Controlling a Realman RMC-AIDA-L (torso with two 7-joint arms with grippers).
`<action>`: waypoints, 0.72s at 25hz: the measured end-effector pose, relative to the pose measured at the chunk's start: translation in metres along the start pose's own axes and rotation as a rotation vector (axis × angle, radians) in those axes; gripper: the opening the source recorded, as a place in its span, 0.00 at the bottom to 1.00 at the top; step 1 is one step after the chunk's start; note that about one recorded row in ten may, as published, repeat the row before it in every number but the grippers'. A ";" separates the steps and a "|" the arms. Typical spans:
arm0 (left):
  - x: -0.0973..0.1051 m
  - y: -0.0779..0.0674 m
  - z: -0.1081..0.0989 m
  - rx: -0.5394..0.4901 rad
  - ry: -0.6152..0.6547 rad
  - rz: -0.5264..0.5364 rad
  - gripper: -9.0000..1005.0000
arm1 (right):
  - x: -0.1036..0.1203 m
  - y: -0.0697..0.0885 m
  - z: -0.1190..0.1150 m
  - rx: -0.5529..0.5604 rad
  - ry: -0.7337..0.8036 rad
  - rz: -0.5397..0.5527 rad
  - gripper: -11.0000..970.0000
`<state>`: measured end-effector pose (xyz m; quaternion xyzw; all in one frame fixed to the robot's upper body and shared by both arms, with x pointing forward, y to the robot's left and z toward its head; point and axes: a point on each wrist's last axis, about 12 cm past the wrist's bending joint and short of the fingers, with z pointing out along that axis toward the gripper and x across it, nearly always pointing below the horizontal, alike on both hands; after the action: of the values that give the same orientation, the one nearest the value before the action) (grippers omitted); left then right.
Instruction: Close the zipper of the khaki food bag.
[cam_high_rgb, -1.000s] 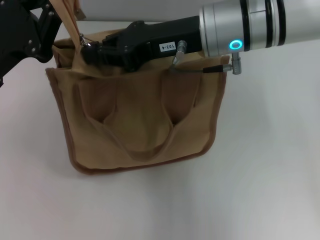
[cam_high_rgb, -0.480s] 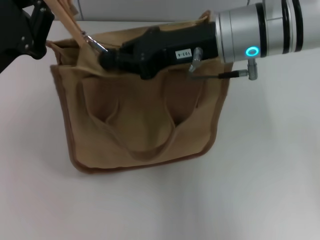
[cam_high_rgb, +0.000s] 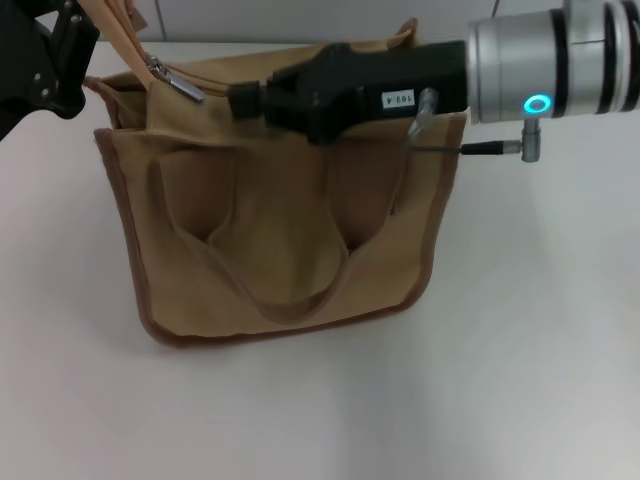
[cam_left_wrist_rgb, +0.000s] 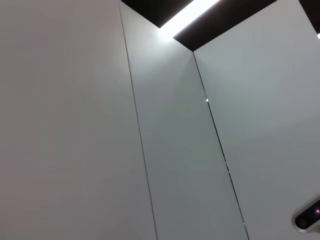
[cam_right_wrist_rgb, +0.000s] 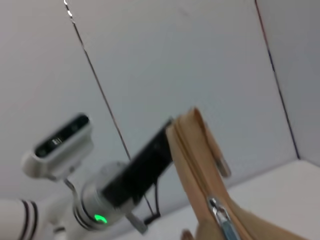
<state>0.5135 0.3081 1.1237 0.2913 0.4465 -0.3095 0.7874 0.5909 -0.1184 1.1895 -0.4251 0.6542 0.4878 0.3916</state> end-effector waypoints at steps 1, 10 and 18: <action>0.000 0.000 0.000 0.001 -0.001 -0.001 0.03 | 0.000 0.000 0.000 -0.004 -0.008 0.002 0.01; 0.000 -0.002 0.000 0.013 -0.008 -0.010 0.03 | -0.009 0.000 0.013 -0.017 -0.006 -0.034 0.18; -0.002 -0.004 0.002 0.028 -0.024 -0.010 0.03 | -0.016 -0.003 0.032 -0.020 0.023 -0.048 0.29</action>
<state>0.5110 0.3049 1.1254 0.2965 0.4342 -0.3232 0.7868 0.6019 -0.0846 1.1965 -0.4502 0.6432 0.4799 0.3916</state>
